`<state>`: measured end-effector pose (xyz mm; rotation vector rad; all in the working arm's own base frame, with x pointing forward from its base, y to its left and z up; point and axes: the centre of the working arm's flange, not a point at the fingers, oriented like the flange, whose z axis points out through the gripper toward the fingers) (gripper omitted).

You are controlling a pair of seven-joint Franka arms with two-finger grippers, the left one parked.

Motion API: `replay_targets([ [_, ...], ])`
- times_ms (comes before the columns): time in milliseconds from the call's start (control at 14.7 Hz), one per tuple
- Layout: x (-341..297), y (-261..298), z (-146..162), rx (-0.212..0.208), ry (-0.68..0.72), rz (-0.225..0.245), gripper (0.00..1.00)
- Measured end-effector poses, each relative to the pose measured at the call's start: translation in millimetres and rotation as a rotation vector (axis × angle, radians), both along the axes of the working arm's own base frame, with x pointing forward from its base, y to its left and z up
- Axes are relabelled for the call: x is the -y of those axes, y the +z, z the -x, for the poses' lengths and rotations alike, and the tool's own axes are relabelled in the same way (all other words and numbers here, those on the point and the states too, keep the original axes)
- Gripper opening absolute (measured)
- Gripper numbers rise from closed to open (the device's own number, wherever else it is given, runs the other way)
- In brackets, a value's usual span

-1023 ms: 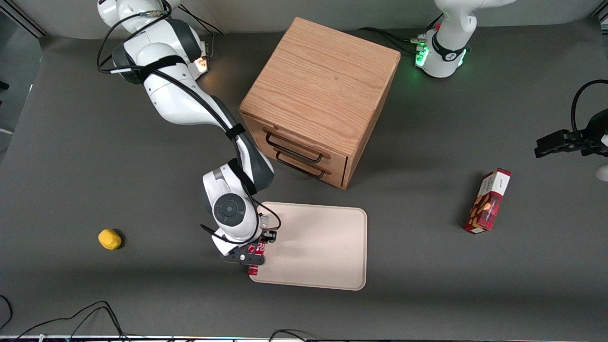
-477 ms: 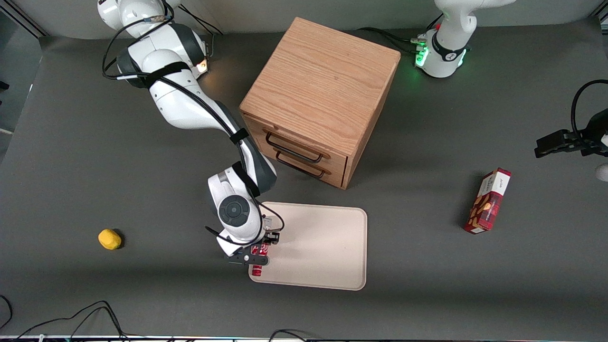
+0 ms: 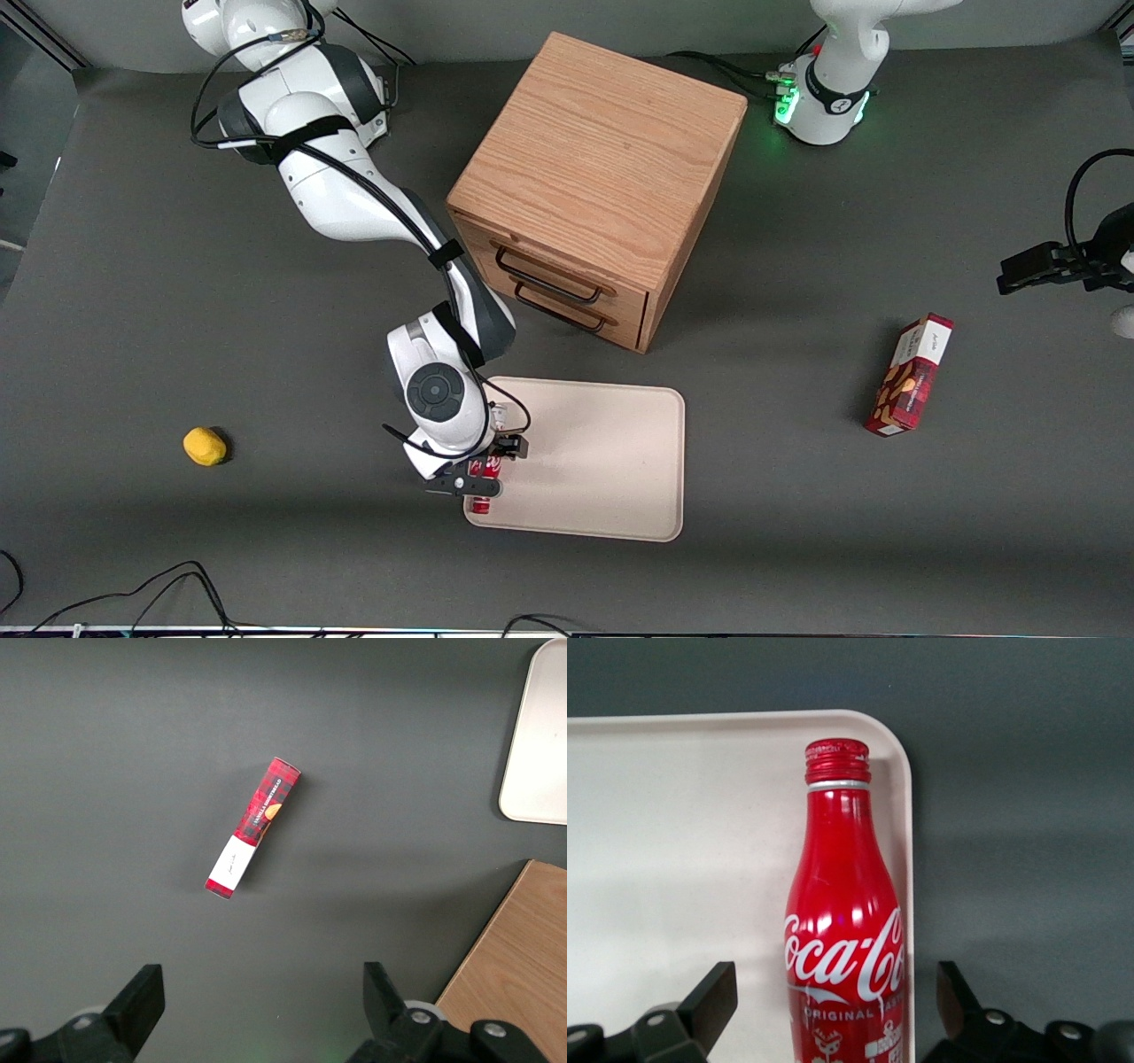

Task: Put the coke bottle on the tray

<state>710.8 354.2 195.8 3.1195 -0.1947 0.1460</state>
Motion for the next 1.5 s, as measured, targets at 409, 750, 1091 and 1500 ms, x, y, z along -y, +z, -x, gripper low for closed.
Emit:
replay_targets([
  [409,0,9,-3,0.008,-0.002,-0.001,1.0],
  [750,23,107,4,-0.071,-0.037,0.033,1.0],
  [1091,103,237,65,-0.165,0.013,-0.025,1.0],
  [1500,223,322,132,-0.282,0.164,0.014,1.0],
])
